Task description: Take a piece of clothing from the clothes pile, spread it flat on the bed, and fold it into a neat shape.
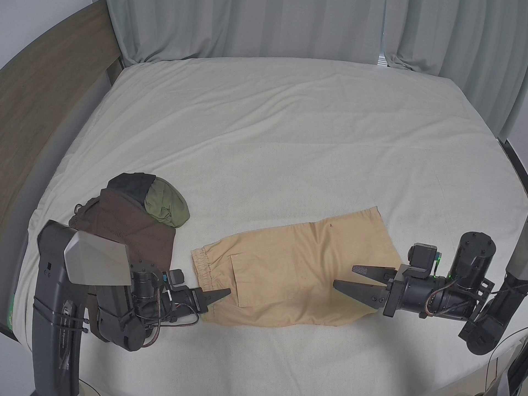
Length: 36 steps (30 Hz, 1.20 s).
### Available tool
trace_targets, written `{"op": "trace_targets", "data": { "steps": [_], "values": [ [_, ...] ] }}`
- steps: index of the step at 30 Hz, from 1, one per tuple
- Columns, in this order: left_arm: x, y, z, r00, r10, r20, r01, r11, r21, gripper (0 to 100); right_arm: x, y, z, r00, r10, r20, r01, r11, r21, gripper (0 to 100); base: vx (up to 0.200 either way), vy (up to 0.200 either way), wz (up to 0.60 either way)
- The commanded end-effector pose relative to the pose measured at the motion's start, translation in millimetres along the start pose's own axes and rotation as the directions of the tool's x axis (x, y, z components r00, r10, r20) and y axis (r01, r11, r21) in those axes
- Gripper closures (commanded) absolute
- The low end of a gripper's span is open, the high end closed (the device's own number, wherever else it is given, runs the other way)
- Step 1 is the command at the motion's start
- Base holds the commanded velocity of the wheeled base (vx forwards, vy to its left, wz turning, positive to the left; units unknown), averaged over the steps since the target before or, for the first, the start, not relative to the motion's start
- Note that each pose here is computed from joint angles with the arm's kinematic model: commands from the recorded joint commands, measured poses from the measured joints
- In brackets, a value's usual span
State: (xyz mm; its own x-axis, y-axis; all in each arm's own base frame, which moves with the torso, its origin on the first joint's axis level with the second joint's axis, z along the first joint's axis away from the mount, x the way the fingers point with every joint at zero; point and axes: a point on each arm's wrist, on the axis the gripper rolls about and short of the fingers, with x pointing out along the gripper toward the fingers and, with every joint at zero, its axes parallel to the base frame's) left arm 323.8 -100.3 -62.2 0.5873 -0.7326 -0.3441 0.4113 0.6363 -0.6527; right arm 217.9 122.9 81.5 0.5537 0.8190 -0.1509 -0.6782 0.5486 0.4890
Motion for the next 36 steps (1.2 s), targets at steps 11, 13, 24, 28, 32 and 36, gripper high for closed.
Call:
{"op": "trace_targets", "data": {
  "steps": [11,13,24,28,32,36],
  "values": [
    [-6,-9,7,1.0,-0.021,0.017,0.021,1.0,0.014,100,0,-3,-3,1.0,-0.008,-0.013,0.008,1.0,0.009,0,0.0,0.0,0.0],
    [-8,-9,10,0.999,-0.022,0.024,0.022,1.0,0.016,100,1,-3,-4,1.0,-0.01,-0.018,0.011,1.0,0.012,0,0.0,0.0,0.0],
    [-29,-11,29,0.997,-0.047,0.064,0.044,0.998,0.042,100,6,-14,-16,0.997,-0.038,-0.063,0.041,0.998,0.04,0,0.0,0.0,0.0],
    [-37,-10,35,0.996,-0.043,0.08,0.04,0.998,0.04,100,7,-16,-19,0.996,-0.042,-0.077,0.045,0.998,0.034,0,0.0,0.0,0.0],
    [-46,-11,43,0.993,-0.067,0.093,0.062,0.997,0.05,100,8,-14,-21,0.996,-0.036,-0.086,0.038,0.999,0.025,0,0.0,0.0,0.0],
    [-58,-13,48,0.992,-0.082,0.099,0.078,0.996,0.049,100,9,-16,-23,0.994,-0.041,-0.097,0.044,0.999,0.031,0,0.0,0.0,0.0]
  ]
}}
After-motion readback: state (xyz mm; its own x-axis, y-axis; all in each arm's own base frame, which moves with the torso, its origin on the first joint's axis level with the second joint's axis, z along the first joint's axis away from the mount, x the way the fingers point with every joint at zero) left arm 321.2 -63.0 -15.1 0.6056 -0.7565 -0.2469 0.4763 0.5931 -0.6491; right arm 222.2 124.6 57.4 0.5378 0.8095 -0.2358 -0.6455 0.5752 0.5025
